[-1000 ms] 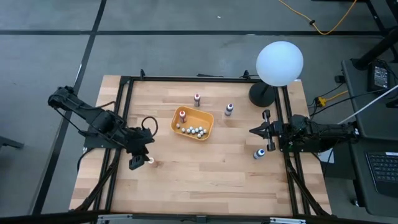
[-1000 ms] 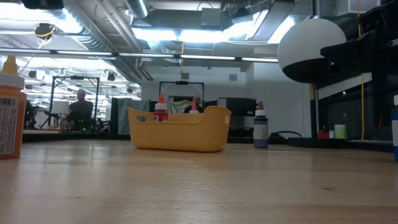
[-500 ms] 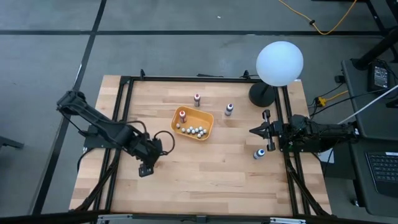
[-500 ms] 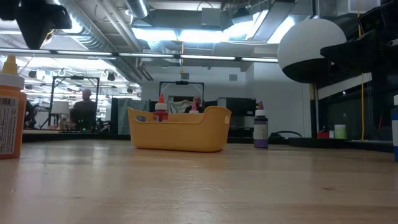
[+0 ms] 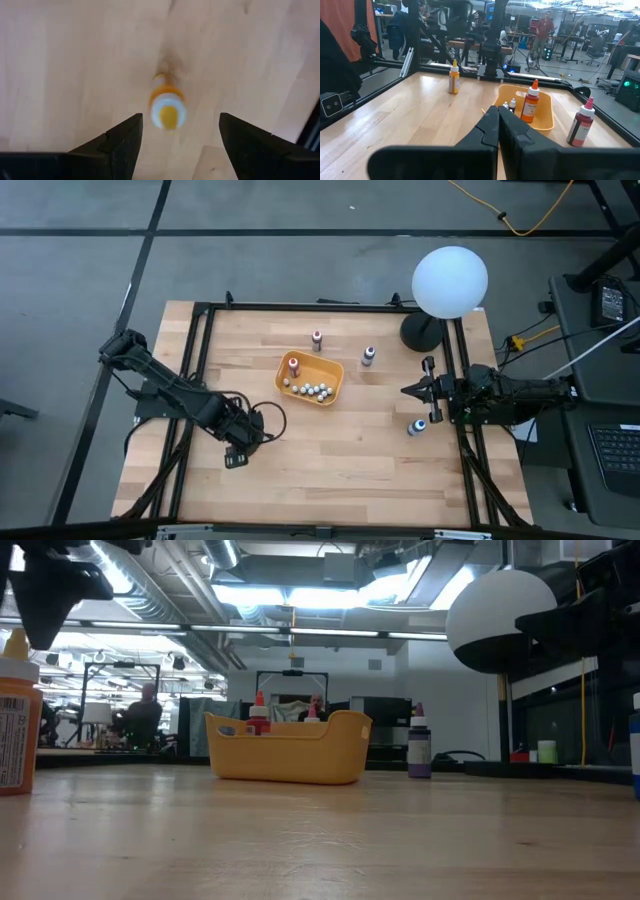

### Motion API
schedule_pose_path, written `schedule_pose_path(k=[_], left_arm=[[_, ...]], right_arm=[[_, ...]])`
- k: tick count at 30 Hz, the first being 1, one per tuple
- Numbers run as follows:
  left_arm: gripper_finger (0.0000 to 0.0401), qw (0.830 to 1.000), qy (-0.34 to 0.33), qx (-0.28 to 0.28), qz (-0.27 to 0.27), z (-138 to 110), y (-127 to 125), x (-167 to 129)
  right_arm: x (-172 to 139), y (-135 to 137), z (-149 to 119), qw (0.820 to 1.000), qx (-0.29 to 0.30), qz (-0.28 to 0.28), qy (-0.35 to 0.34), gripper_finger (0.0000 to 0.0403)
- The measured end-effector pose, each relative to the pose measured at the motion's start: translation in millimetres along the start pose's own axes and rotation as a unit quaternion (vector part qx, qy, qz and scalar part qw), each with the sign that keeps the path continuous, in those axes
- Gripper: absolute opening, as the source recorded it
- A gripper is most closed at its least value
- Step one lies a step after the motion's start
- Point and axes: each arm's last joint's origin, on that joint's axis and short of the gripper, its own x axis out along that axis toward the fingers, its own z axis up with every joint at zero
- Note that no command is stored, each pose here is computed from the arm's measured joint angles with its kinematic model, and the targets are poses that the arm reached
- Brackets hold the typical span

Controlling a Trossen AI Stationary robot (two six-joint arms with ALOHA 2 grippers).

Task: Pick & Place food coloring
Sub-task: Put the large yellow food coloring bottle into the yellow bin

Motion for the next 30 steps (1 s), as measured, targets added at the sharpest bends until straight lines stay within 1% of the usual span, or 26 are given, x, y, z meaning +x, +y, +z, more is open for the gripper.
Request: schedule_pose_path(k=[2, 4, 8, 17, 20, 24, 27, 30], left_arm=[[0.0256, 1.000, 0.004, 0.015, 0.006, -2, -5, 5], [0.0256, 0.999, 0.006, 0.024, 0.026, -3, -8, 9], [0.0256, 0.998, 0.002, 0.031, 0.055, -2, -11, 17], [0.0255, 0.996, 0.022, 0.033, 0.076, 1, -17, 35], [0.0254, 0.996, 0.031, 0.010, 0.085, -2, -14, 41], [0.0235, 0.995, 0.042, -0.015, 0.084, -7, -11, 44], [0.0209, 0.996, 0.037, -0.014, 0.077, -6, -11, 43], [0.0188, 0.998, 0.026, -0.007, 0.055, -5, -12, 39]], right_arm=[[0, 0, 0, 1.000, 0.000, 0.000, 0.000, 0.0008], [0, 0, 0, 1.000, 0.000, 0.000, 0.000, 0.0008], [0, 0, 0, 1.000, 0.000, 0.000, 0.000, 0.0008], [0, 0, 0, 1.000, 0.000, 0.000, 0.000, 0.0008], [0, 0, 0, 1.000, 0.000, 0.000, 0.000, 0.0008], [0, 0, 0, 1.000, 0.000, 0.000, 0.000, 0.0008], [0, 0, 0, 1.000, 0.000, 0.000, 0.000, 0.0008], [0, 0, 0, 1.000, 0.000, 0.000, 0.000, 0.0008]])
